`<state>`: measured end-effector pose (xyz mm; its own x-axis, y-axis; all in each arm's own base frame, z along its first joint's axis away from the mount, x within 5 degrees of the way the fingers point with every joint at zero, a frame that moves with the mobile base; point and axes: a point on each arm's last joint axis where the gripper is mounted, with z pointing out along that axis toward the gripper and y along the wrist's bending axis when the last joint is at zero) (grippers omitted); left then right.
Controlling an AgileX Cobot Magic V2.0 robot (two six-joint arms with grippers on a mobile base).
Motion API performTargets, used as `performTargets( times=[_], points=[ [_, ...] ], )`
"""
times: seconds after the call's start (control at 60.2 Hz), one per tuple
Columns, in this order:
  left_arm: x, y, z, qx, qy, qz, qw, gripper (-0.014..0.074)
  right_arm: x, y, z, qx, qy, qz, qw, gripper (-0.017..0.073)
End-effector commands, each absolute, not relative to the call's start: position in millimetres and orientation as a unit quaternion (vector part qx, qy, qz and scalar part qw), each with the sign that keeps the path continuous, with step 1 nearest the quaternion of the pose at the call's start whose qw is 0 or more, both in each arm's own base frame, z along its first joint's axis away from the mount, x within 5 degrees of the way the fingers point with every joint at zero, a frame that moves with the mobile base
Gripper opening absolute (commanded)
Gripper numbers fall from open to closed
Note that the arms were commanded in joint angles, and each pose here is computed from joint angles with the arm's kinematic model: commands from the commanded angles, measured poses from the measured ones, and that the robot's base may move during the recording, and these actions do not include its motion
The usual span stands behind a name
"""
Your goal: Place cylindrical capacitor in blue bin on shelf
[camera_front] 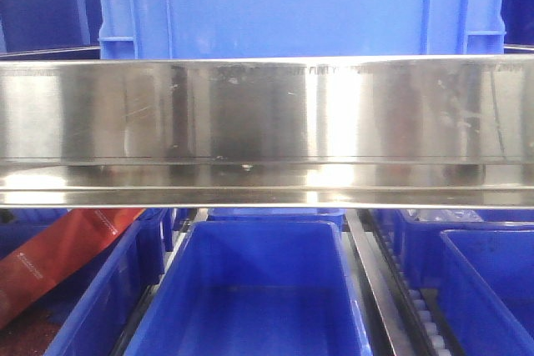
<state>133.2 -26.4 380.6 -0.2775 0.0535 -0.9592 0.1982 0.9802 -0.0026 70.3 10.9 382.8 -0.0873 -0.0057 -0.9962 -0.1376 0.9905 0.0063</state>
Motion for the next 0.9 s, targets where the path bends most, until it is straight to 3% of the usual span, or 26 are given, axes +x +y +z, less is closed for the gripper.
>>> performTargets(
  times=[0.0,0.233,0.399,0.648,0.881],
  points=[
    [133.0,-27.3,382.1,0.080,0.791,-0.065,0.603,-0.0111,69.4,10.2,385.7,-0.049,0.726,0.044,0.685,-0.0109],
    [135.9,-28.3,412.7,0.084,0.782,-0.065,0.615,-0.0111,69.4,10.2,385.7,-0.049,0.726,0.044,0.685,-0.0109],
    [161.6,-51.5,456.0,0.166,0.774,-0.066,0.607,-0.0111,69.4,10.2,385.7,-0.049,0.726,0.044,0.685,-0.0109],
    [224.2,-131.1,497.2,0.261,0.751,-0.117,0.595,-0.0111,69.4,10.2,385.7,-0.049,0.726,0.044,0.685,-0.0109],
    [288.5,-209.1,474.1,0.310,0.764,-0.134,0.550,-0.0111,69.4,10.2,385.7,-0.049,0.726,0.044,0.685,-0.0109]
  ],
)
